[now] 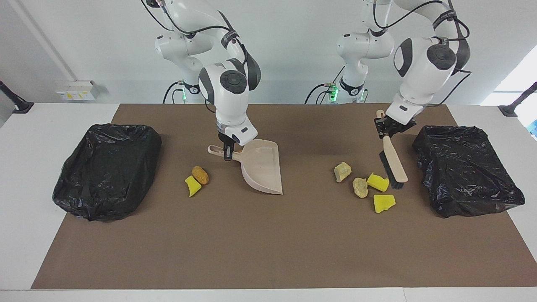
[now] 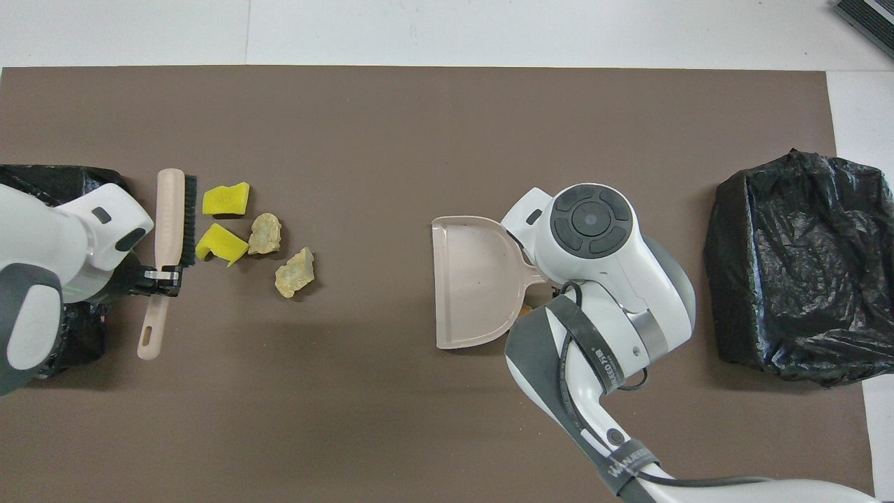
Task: Sweep and dump trash in bin
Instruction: 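Move the brush with the left gripper behind the yellow sponge pieces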
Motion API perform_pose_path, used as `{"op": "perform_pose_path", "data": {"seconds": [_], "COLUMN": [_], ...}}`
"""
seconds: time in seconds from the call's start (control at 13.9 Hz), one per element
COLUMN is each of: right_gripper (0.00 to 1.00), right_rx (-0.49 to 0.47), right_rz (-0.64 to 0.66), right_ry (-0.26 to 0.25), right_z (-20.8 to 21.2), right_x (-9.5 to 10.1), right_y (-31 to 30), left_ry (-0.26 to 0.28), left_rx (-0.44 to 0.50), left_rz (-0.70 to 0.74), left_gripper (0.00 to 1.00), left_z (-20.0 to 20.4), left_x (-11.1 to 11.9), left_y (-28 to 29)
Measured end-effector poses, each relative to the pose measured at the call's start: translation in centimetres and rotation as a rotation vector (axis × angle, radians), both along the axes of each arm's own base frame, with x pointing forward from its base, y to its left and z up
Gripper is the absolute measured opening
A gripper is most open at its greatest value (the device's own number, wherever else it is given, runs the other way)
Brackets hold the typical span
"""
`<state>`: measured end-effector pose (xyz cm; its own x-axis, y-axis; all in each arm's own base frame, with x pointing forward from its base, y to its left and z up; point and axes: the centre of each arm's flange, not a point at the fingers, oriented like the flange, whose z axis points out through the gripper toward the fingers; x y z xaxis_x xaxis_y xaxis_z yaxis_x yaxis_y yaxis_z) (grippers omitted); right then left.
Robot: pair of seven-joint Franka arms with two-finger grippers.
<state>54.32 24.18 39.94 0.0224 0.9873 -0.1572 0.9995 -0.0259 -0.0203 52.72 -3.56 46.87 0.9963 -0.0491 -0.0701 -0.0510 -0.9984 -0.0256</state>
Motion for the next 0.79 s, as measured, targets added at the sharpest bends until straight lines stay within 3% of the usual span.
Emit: {"op": "perform_pose_path", "data": {"seconds": [0.43, 0.79], "right_gripper": [0.32, 0.32], "right_rx": [0.021, 0.027], "right_rz": [-0.065, -0.069], "right_ry": [-0.014, -0.014], "right_z": [-0.7, -0.8], "right_x": [-0.1, -0.1], "right_y": [0.3, 0.3], "left_ry": [-0.027, 0.023], "left_rx": [0.082, 0.074], "left_rz": [-0.048, -0.073], "left_gripper": [0.25, 0.25], "left_z": [-5.8, -9.6], "left_x": [8.8, 8.3], "left_y": [3.6, 3.0]}}
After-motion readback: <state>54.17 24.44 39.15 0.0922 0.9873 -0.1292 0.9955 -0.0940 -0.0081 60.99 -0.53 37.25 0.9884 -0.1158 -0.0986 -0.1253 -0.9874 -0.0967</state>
